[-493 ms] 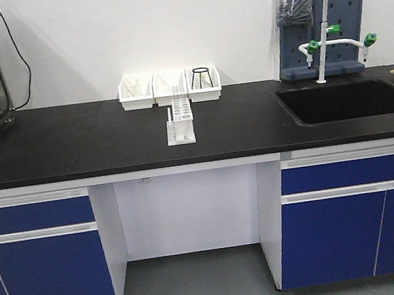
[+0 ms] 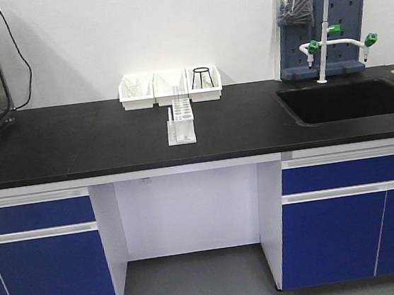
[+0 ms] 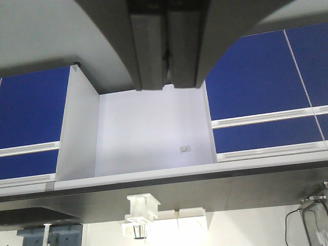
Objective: Flip and reinsert test tube from rack
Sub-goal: 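Drive the base toward the white test-tube rack on the bench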
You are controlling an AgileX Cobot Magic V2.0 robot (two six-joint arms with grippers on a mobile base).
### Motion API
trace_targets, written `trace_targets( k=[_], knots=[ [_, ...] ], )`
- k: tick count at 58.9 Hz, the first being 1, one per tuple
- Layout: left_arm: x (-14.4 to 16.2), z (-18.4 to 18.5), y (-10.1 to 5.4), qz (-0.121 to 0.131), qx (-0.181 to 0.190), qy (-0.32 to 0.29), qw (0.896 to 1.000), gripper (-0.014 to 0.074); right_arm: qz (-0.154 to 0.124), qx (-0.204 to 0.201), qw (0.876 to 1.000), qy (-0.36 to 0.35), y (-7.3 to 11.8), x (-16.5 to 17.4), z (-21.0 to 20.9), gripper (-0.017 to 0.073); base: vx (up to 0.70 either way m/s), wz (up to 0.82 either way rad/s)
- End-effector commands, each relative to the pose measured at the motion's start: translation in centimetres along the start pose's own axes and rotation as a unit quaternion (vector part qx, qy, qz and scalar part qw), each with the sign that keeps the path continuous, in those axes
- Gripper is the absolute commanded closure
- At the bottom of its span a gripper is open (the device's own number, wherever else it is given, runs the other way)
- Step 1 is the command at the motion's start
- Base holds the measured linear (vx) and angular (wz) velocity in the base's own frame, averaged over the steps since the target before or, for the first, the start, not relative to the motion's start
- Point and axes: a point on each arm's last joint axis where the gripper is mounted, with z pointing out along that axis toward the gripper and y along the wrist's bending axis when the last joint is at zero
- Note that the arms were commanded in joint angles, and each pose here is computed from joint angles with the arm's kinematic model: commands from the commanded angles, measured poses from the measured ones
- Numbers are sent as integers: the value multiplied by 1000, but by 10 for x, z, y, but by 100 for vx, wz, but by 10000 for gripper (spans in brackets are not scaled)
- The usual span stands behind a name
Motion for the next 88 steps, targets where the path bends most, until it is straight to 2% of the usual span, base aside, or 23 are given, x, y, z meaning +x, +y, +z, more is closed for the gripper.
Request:
trace_targets(
  k=[1, 46, 88],
  knots=[
    [-9, -1, -1, -7, 7, -45, 999, 599, -6, -2, 999, -44, 1, -7, -1, 570, 0, 0],
    [-9, -1, -1, -7, 7, -45, 999, 599, -6, -2, 999, -44, 1, -7, -1, 570, 4, 0],
    [-9, -1, -1, -7, 7, -45, 999, 599, -6, -2, 999, -44, 1, -7, -1, 570, 28, 1]
  ],
)
